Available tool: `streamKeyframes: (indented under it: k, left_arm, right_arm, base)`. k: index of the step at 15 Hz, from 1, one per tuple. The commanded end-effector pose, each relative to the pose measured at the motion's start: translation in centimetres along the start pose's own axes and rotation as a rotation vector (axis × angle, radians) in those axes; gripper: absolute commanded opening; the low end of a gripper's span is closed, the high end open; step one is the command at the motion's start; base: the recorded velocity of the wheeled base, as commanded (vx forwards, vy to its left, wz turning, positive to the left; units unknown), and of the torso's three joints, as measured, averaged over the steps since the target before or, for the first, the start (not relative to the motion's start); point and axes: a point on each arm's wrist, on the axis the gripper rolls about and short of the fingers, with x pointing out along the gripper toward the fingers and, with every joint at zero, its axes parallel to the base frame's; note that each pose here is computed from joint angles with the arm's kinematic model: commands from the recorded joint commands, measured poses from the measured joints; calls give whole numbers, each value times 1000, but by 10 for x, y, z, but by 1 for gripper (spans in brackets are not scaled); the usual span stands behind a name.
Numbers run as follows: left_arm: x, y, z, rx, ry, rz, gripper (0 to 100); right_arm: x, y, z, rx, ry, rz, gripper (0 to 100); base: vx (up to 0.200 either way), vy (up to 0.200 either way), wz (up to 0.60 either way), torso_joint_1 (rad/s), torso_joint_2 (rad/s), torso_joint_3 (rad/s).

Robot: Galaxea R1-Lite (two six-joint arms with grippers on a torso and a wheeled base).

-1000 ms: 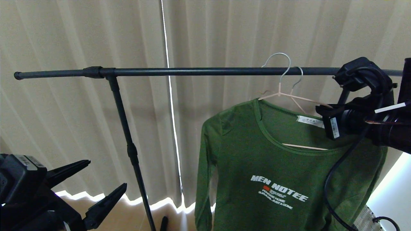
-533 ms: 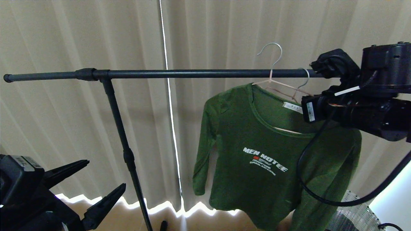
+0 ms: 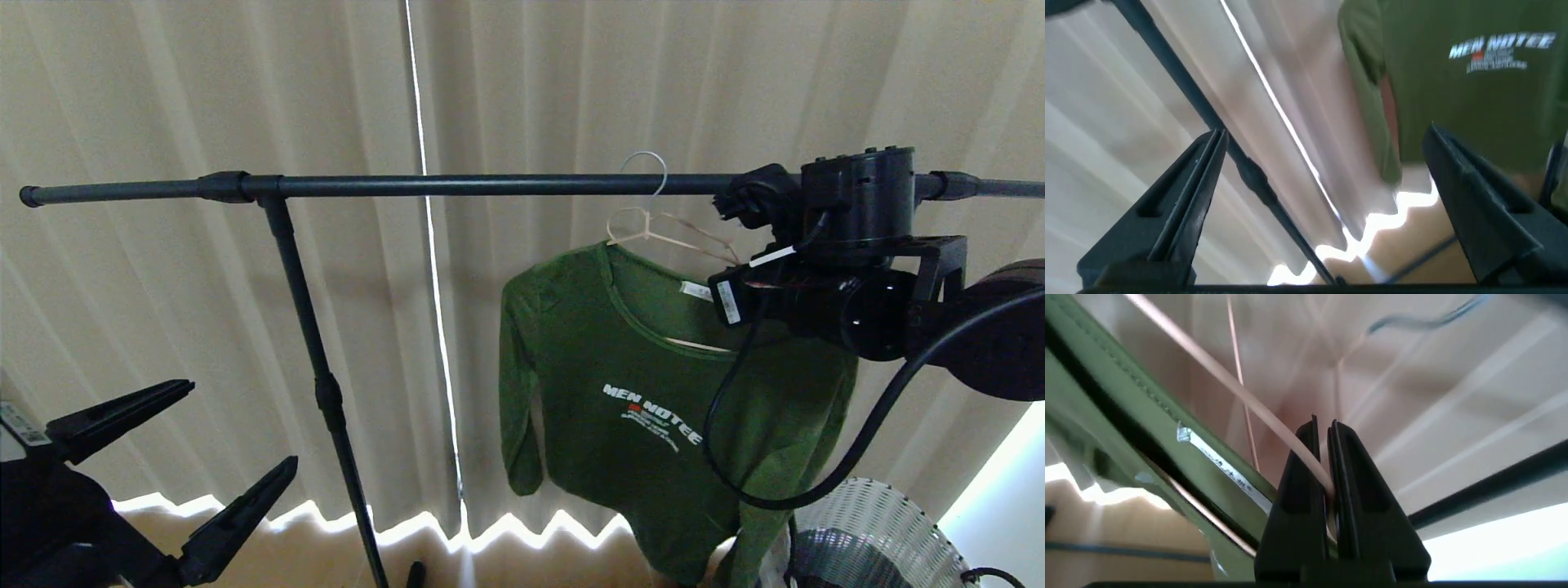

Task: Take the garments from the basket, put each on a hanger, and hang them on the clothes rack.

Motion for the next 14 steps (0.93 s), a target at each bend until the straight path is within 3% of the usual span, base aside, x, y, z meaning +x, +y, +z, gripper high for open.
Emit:
streamKeyframes:
  k: [1, 6, 12, 13, 14]
  left_arm:
    - [-3, 0, 3, 7, -23, -6, 100]
    - [-6, -4, 3, 16, -40, -31, 100]
    - [-5, -5, 1, 20, -29, -40, 100]
    - [-5, -5, 2, 18, -32, -40, 100]
    - [-5, -5, 2, 20, -35, -42, 100]
  right_arm:
    - [8, 12, -5, -21, 20, 9, 0]
    - [9, 12, 2, 8, 9, -65, 0]
    - [2, 21, -4, -16, 24, -38, 0]
    - [1, 22, -4, -18, 23, -36, 100]
    - [0, 23, -3, -18, 20, -29, 100]
  base:
    - [0, 0, 0, 0, 0, 0]
    - [0, 0, 0, 0, 0, 0]
    - [0, 0, 0, 0, 0, 0]
    - [0, 0, 0, 0, 0, 0]
    - [0, 0, 0, 0, 0, 0]
